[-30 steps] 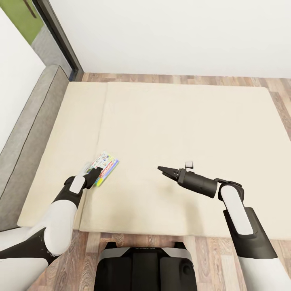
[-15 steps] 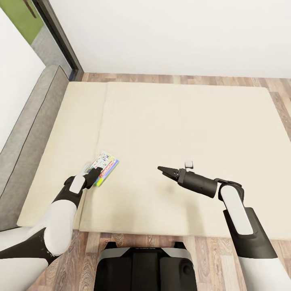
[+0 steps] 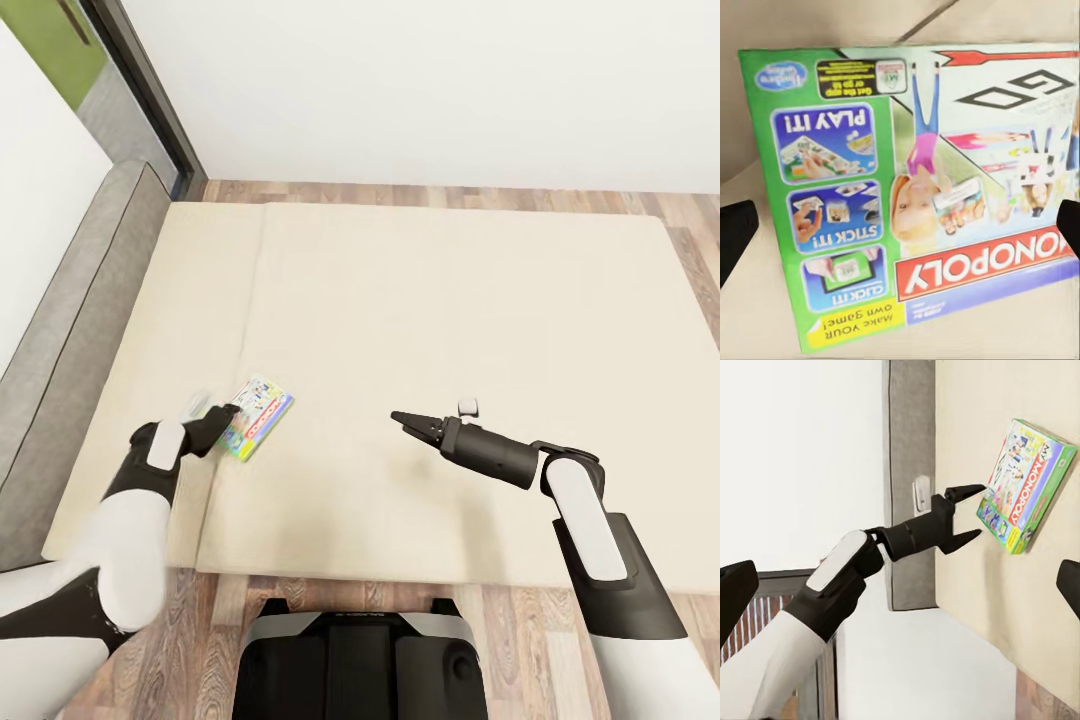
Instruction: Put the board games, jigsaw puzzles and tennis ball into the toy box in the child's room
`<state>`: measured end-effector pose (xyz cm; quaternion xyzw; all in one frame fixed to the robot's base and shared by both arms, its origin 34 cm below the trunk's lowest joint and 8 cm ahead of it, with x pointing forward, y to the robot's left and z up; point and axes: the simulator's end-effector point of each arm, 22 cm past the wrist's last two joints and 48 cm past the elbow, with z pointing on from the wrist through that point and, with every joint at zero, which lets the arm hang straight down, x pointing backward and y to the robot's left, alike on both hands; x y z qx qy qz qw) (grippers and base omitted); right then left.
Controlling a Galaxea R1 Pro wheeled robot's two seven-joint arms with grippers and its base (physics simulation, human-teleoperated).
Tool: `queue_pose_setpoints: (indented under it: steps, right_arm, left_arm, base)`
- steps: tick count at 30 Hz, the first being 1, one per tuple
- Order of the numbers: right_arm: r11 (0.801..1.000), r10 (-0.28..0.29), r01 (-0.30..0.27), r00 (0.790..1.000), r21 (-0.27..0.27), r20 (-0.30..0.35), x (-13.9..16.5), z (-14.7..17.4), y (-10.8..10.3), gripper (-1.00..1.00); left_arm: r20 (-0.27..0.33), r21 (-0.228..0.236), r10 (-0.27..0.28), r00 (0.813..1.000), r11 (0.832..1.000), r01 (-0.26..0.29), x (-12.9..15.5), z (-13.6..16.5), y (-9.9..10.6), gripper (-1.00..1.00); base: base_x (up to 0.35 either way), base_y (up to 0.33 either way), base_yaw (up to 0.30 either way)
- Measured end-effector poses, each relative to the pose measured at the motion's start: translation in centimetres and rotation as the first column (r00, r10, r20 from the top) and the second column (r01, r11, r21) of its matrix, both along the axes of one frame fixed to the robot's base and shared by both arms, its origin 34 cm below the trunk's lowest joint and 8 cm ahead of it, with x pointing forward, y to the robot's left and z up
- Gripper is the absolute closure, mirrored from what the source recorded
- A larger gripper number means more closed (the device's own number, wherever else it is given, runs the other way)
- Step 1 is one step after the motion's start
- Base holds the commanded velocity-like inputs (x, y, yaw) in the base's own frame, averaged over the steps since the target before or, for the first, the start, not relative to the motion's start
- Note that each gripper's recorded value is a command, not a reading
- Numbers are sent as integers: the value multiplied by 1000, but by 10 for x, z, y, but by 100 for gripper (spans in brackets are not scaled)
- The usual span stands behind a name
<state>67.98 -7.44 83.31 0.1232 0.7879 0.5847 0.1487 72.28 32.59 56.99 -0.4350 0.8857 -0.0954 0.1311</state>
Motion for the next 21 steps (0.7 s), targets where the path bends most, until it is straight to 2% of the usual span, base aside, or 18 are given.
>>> queue_pose_setpoints:
  steps: [6, 13, 17, 21]
  right_arm:
    - [1000, 1, -1, 1000, -4, 0, 0, -1, -1, -100]
    - [1000, 0, 0, 1000, -12, -2, -1, -3, -4, -100]
    - [1000, -1, 1, 1000, -14, -5, -2, -4, -5, -100]
    - [1000, -1, 1, 1000, -16, -6, -2, -4, -6, -100]
  left_arm:
    - [-19, -20, -43, 999, 999, 43, 6, 23, 26, -100]
    - [-42, -12, -73, 996, 997, 73, 7, 42, 59, -100]
    - [-47, -8, -82, 996, 997, 82, 12, 51, 70, -100]
    - [-38, -9, -91, 995, 996, 90, 27, 60, 73, -100]
  base:
    - [0, 0, 0]
    - [0, 0, 0]
    - [0, 0, 0]
    - [0, 0, 0]
